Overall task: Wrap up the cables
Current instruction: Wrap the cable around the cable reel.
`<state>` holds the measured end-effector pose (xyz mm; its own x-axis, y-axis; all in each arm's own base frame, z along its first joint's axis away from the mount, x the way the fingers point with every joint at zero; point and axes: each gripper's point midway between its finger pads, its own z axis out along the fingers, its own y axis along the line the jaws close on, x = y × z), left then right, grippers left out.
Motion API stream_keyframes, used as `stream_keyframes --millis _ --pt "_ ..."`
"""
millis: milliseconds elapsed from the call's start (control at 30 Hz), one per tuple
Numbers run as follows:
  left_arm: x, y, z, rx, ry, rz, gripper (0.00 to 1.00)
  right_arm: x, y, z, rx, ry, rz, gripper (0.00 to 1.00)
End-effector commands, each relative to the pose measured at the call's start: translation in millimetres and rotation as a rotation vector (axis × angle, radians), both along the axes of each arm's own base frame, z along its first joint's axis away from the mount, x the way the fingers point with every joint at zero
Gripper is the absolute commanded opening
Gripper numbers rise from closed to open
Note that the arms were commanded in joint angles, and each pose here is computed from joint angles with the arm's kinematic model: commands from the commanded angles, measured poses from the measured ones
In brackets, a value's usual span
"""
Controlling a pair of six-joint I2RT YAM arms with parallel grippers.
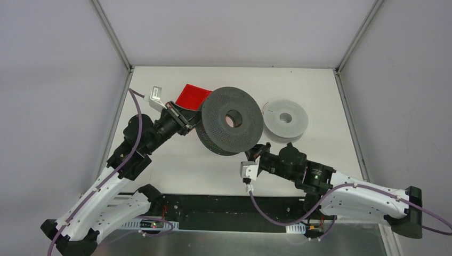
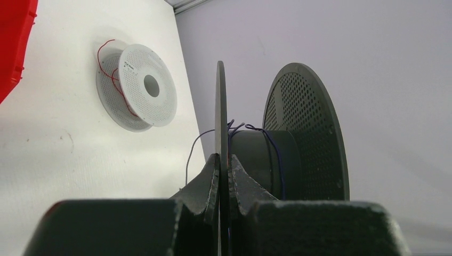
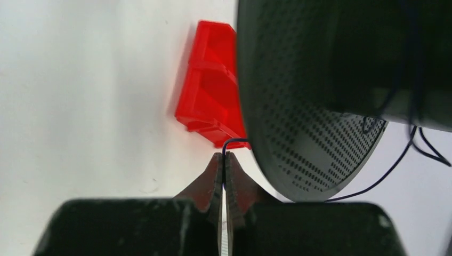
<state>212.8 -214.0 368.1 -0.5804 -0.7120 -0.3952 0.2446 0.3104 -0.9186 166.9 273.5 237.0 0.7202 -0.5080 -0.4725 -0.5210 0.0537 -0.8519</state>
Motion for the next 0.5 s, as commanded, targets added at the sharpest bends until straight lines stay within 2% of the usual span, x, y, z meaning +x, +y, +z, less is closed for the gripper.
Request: stream_keyframes --millis 0,200,333,467 --pt "1.9 9.2 47.8 -0.088 -0.141 0.04 0.0 -29.8 3.6 19.9 0.146 0.254 0.048 0.0" --pt "11.2 16.0 38.5 -0.087 -0.115 0.102 0.0 -37.2 14.3 37.1 0.257 0.398 0.029 0.0" --pt "18.9 22.3 30.1 -0.039 -0.125 0.154 0.0 -44.9 24.1 47.4 0.315 0.456 0.049 0.0" --pt "24.1 24.9 25.0 0.001 -0.128 0.181 0.0 -49.0 25.2 45.1 0.294 0.498 0.047 0.0"
